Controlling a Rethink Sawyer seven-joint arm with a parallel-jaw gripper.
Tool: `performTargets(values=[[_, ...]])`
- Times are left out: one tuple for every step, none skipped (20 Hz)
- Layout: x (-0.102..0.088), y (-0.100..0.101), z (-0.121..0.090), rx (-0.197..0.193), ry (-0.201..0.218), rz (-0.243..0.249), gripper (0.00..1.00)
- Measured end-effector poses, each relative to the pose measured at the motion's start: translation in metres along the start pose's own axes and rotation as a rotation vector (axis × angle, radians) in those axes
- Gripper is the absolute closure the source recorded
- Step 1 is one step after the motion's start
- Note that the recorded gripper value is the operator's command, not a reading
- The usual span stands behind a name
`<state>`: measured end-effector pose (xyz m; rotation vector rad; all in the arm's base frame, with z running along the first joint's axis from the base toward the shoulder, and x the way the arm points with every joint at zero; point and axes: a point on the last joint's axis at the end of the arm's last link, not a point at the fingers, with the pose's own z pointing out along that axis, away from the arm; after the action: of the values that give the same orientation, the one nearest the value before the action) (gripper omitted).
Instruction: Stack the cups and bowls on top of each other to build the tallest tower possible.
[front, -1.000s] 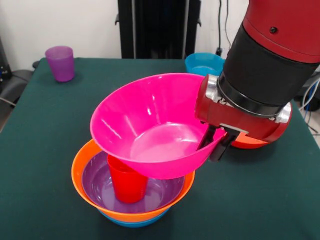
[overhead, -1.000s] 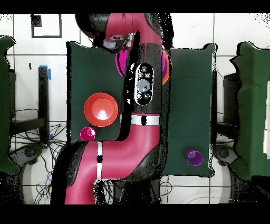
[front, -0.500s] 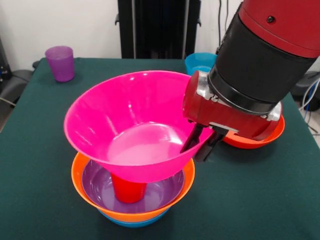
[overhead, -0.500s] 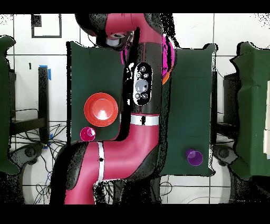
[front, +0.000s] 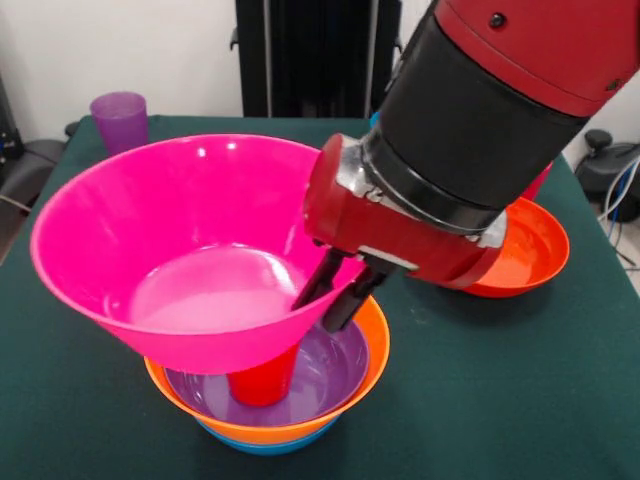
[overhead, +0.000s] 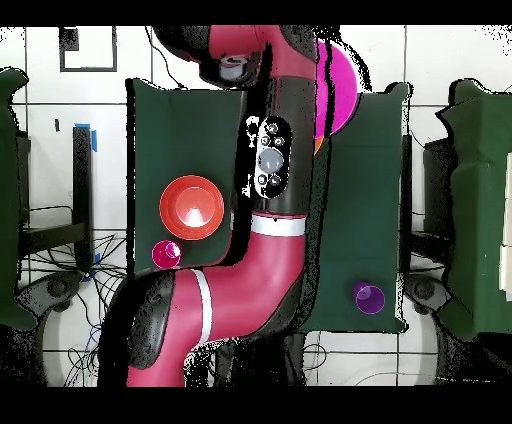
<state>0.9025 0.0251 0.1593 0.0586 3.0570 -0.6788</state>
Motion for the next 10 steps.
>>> performTargets(values=[[-0.003, -0.005, 0.002, 0.010, -0.004, 0.008, 1.00], [-0.005, -0.010, 0.004, 0.019, -0.008, 0.016, 1.00], [-0.007, -0.012, 0.005, 0.024, -0.010, 0.022, 1.00], [-0.009, -0.015, 0.007, 0.028, -0.012, 0.028, 1.00], [-0.010, -0.017, 0.008, 0.028, -0.013, 0.033, 1.00], [-0.011, -0.018, 0.010, 0.030, -0.013, 0.037, 1.00], [-0.012, -0.020, 0.013, 0.030, -0.013, 0.043, 1.00], [-0.014, -0.021, 0.015, 0.029, -0.013, 0.048, 1.00], [-0.014, -0.022, 0.017, 0.027, -0.012, 0.051, 1.00], [-0.015, -0.022, 0.019, 0.025, -0.012, 0.053, 1.00]])
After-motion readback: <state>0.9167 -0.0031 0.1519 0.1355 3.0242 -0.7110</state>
